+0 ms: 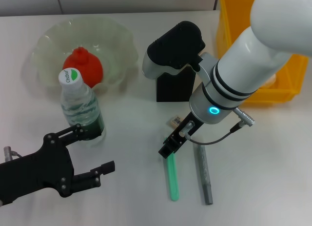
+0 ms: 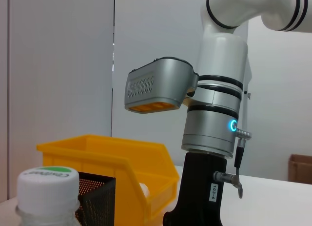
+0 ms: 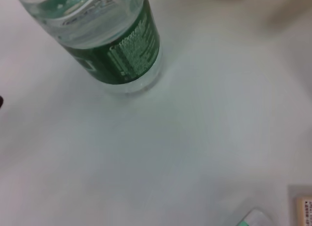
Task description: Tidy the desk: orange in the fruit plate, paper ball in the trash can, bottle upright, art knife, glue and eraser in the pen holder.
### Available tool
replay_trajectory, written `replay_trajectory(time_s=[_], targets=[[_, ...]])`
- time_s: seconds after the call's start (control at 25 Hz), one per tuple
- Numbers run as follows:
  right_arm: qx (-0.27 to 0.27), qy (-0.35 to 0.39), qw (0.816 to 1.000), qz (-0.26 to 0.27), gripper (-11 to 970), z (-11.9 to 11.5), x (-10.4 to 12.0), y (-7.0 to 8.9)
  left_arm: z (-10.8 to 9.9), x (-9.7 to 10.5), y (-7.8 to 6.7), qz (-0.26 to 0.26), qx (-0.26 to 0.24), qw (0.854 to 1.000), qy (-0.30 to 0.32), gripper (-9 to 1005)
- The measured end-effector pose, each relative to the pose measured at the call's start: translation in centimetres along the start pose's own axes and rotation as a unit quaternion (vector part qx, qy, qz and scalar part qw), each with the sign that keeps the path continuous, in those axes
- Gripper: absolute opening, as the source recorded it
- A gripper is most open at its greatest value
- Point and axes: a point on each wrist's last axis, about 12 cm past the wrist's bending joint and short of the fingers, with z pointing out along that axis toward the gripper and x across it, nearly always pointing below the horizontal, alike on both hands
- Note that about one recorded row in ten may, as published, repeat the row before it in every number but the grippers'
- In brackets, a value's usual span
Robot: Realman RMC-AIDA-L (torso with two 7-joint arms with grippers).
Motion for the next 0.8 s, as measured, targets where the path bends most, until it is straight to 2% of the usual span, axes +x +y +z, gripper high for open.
replay_trajectory(time_s=[0.6,0.8], targets=[[-0.002,0.007,1.0,0.004,531,0.44,-0.07,-0.13,-0.09,-0.06,0.05,0.001,-0.002,1.0,-0.002,780],[-0.002,0.008,1.0,0.008,441,0.63,-0.13,-0.29,-0.11,-0.09,0.0,-0.001,-0.001,1.0,-0.003,780]])
